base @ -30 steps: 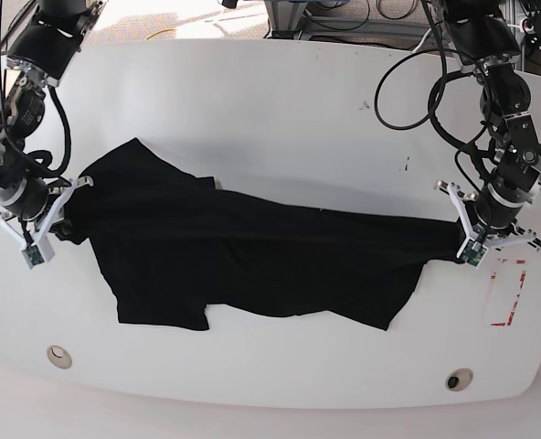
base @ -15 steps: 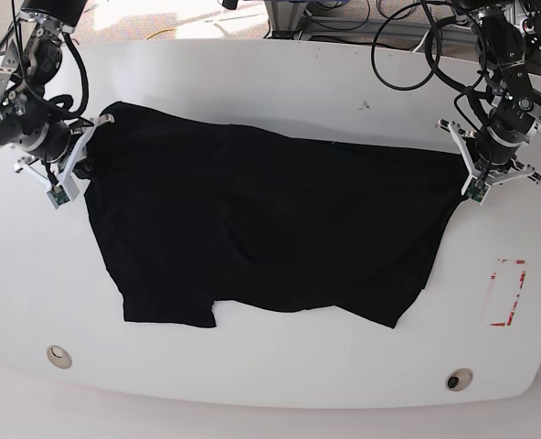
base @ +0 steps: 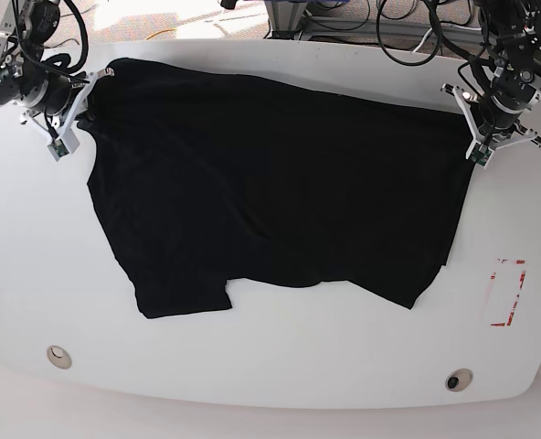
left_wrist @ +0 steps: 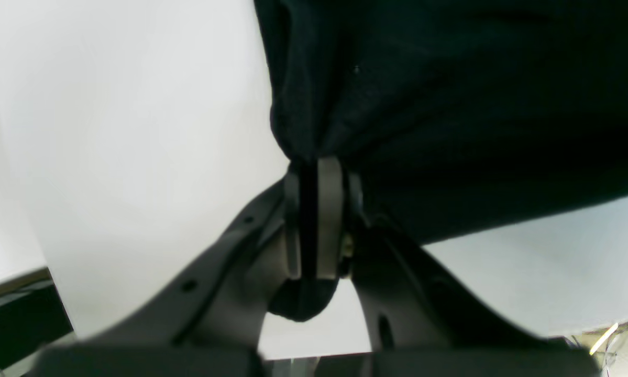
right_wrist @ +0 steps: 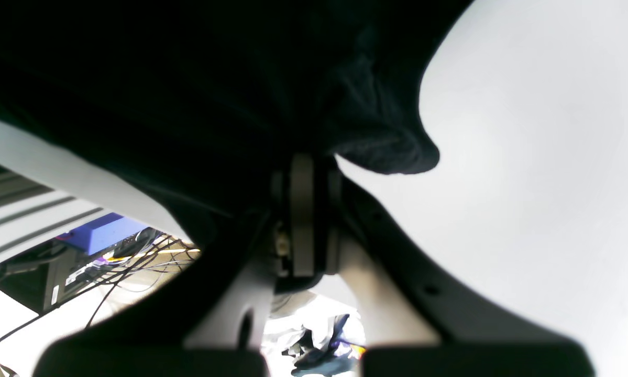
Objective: Layout the t-shirt on the table in an organized manner, then fold the t-shirt properly
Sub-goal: 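Drag the held shirt back across the table with both grippers, then release the shirt edges and reposition both grippers along the hem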
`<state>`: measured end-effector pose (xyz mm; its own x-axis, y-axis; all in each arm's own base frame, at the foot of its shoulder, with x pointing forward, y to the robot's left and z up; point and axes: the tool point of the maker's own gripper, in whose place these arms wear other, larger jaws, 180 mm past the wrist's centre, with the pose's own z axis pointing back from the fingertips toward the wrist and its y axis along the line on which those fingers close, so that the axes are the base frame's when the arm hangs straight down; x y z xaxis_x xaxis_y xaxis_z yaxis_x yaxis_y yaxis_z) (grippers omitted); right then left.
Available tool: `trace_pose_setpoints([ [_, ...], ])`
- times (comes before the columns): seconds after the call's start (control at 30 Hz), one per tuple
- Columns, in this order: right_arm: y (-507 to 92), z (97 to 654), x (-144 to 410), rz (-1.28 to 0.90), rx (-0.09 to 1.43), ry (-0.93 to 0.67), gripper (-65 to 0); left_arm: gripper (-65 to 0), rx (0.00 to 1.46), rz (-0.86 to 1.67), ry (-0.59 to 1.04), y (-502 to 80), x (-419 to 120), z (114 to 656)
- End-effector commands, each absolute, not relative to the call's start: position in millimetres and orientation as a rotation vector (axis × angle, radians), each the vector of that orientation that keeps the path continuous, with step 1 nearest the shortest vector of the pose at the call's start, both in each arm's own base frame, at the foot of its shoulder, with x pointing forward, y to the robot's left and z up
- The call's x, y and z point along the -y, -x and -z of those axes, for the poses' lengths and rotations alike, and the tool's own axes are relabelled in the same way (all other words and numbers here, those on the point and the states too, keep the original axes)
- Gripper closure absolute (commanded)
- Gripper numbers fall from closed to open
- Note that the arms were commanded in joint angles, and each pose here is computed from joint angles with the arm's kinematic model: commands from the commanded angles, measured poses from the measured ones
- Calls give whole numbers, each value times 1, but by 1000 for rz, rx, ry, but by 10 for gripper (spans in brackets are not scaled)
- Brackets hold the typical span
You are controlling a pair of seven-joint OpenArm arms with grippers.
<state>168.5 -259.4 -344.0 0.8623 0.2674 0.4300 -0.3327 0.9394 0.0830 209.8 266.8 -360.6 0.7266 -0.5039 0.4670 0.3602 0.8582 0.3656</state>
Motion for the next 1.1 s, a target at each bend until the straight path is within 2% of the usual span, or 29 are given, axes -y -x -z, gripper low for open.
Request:
trace_pose_setpoints([
  [0.0, -173, 336, 262, -327, 452, -146, 0, 0, 602, 482, -289, -212, -273, 353],
  [0.53, -187, 345, 256, -329, 446, -177, 0, 0, 598, 480, -286, -212, -272, 354],
  [1.07, -220, 362, 269, -251, 442, -212, 0, -1, 734, 416, -259, -262, -257, 336],
])
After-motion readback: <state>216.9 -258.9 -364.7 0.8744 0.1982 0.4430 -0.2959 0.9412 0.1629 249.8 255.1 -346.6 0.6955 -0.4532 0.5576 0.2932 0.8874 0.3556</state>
